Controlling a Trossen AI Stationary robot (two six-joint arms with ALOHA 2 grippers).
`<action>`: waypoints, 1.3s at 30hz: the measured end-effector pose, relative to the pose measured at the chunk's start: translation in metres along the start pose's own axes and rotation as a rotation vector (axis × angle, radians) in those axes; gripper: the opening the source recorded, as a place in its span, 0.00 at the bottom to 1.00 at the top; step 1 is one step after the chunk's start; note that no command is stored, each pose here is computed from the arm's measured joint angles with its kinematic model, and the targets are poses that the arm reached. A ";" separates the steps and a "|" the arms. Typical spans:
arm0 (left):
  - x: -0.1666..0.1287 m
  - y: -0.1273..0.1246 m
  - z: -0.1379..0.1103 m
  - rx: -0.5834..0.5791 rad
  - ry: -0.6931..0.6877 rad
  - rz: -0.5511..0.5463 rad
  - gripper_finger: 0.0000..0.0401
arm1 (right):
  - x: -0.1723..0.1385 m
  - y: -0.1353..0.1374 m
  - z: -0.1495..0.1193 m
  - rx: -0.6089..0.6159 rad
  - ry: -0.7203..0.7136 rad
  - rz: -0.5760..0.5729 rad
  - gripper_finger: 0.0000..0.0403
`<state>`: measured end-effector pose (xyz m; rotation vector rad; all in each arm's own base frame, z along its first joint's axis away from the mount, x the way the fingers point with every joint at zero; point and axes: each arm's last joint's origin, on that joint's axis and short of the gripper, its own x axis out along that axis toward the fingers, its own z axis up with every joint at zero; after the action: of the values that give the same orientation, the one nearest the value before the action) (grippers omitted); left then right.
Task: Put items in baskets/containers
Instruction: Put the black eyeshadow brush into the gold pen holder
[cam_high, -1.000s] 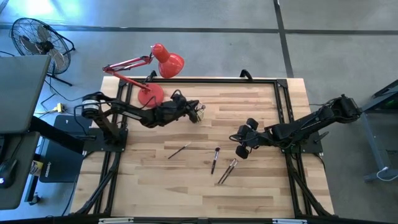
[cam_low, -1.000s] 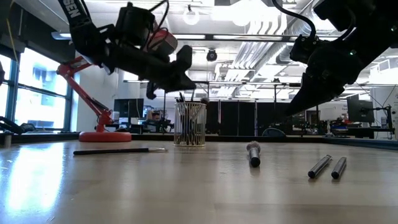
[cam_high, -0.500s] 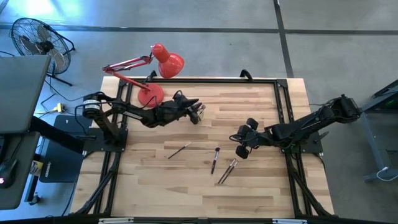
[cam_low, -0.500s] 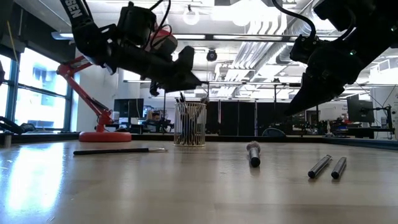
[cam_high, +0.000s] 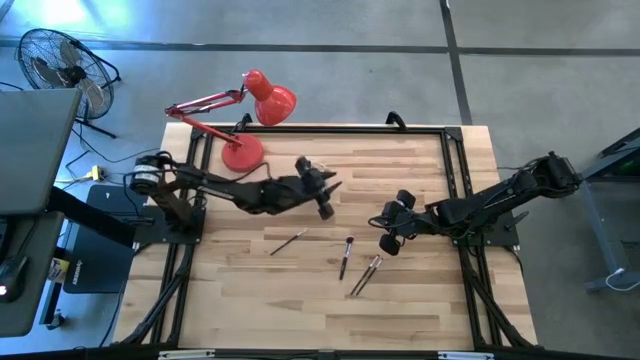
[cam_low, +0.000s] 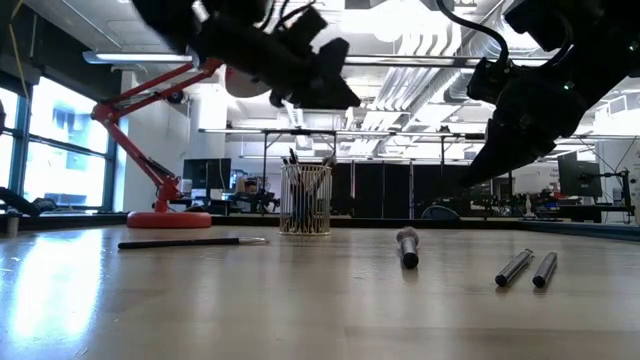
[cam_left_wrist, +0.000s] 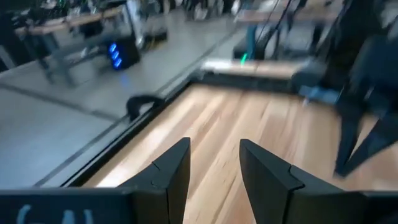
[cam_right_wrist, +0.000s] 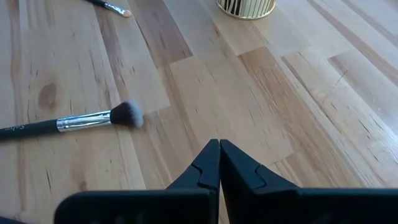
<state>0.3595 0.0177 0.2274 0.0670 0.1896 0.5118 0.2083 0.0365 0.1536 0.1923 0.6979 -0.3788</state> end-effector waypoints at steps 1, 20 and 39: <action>0.000 -0.005 0.003 0.027 0.046 0.014 0.34 | 0.000 0.000 0.000 0.000 0.000 0.000 0.00; -0.025 -0.016 0.025 -0.153 0.787 -0.099 0.34 | 0.000 0.000 0.000 -0.001 0.003 -0.001 0.02; -0.046 -0.076 -0.010 0.015 0.764 -0.090 0.16 | 0.000 0.001 -0.003 0.076 0.049 0.045 0.01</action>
<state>0.3546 -0.0715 0.2166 -0.1270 0.9393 0.4261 0.2070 0.0379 0.1518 0.2893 0.7264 -0.3587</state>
